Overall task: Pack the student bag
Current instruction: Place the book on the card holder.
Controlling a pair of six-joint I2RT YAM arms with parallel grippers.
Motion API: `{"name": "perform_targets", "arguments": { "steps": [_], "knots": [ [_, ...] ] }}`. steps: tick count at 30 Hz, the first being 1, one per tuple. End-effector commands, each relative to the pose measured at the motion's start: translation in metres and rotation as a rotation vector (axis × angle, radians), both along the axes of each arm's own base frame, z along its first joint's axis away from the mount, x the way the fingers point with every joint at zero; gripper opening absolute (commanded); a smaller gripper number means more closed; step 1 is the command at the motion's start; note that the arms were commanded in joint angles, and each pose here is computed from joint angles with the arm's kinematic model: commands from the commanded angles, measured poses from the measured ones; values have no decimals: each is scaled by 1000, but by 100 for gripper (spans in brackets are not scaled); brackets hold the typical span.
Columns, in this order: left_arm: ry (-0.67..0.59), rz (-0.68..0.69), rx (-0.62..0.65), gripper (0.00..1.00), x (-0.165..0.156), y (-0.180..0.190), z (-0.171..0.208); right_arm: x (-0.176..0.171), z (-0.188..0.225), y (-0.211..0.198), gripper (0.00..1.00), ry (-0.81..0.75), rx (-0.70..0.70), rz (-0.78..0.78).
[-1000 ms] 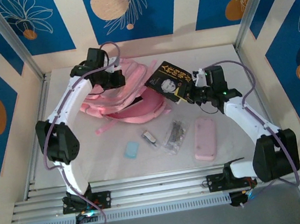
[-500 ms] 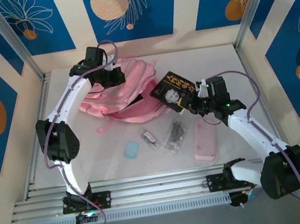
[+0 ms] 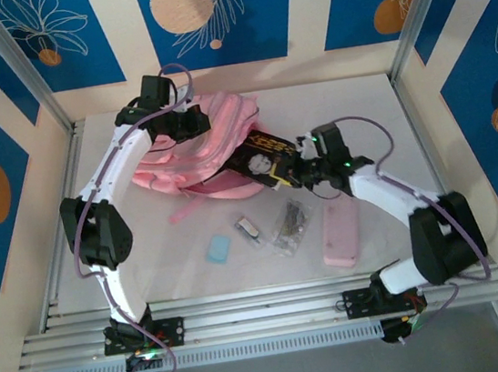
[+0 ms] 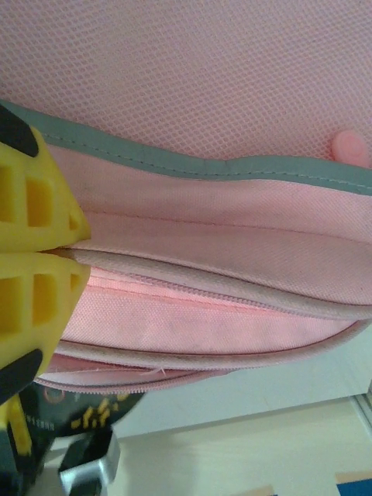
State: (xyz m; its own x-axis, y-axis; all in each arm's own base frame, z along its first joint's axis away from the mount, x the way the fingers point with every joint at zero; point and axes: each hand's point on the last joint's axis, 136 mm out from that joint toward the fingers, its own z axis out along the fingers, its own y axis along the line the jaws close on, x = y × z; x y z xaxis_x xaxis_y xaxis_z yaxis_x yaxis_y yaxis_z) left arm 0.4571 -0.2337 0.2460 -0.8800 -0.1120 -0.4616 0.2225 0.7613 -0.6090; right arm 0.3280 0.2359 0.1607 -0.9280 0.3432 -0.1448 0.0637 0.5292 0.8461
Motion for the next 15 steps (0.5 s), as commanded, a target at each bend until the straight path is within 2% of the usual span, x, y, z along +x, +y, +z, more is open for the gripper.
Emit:
{"name": "perform_targets", "arguments": {
  "steps": [1, 10, 15],
  "knots": [
    [-107, -38, -128, 0, 0, -11, 52, 21, 57, 61, 0, -195, 169, 153],
    [-103, -24, -173, 0, -5, -12, 53, 82, 10, 146, 0, -164, 201, 239],
    [-105, -22, -189, 0, -9, -12, 54, 108, -31, 163, 4, -76, 169, 238]
  ]
}}
